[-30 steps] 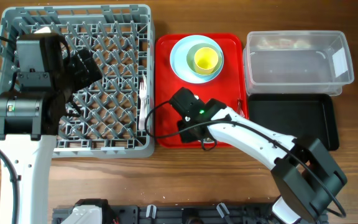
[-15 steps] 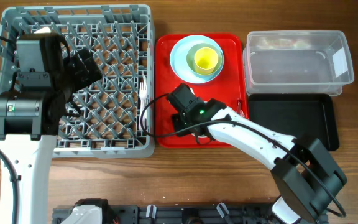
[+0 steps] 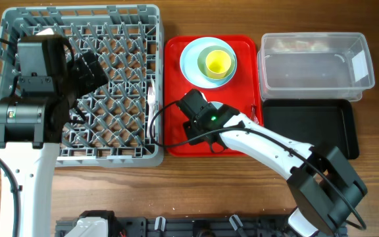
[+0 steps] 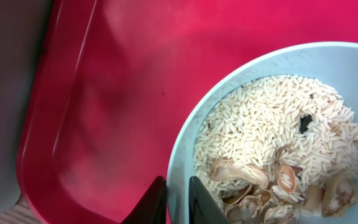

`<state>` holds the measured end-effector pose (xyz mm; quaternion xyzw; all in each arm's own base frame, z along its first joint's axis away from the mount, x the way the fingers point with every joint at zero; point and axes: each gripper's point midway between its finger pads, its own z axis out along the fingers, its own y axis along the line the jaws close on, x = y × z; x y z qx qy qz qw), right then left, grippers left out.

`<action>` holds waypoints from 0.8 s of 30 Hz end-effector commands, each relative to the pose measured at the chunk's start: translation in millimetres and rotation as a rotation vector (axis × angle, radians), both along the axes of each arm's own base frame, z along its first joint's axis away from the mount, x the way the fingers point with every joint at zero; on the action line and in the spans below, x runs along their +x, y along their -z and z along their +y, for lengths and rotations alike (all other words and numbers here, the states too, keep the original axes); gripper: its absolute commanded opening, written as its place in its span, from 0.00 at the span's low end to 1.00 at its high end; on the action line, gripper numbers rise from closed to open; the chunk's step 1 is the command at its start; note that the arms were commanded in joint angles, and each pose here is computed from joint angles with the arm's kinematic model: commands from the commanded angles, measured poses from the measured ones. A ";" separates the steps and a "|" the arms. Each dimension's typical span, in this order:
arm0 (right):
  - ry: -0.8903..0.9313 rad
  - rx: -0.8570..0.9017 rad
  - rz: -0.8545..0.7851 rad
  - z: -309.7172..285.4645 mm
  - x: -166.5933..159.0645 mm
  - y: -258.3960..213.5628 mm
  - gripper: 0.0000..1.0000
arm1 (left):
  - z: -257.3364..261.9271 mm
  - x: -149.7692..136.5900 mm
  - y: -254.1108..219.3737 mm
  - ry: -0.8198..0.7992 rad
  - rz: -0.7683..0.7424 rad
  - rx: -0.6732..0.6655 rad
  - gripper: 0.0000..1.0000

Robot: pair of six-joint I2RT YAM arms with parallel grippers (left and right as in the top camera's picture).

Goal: Sort waste into correct bins and load items into the dishwasher rack
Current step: 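Grasp the rim of the light-blue bowl with the right gripper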

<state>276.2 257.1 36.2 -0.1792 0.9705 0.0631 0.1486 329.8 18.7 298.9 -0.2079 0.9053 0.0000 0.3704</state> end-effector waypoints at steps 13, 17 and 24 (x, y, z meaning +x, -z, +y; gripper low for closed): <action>0.002 -0.058 -0.018 -11.1 3.7 6.0 0.04 | 4.3 -0.1 -4.0 -0.013 -0.012 0.010 1.00; -0.030 -0.058 -0.038 -13.3 6.3 -2.1 0.04 | 4.3 -0.1 -4.0 -0.014 -0.012 0.011 1.00; -0.044 -0.043 -0.074 -24.9 12.0 -28.1 0.04 | 4.3 -0.1 -4.0 -0.014 -0.012 0.010 1.00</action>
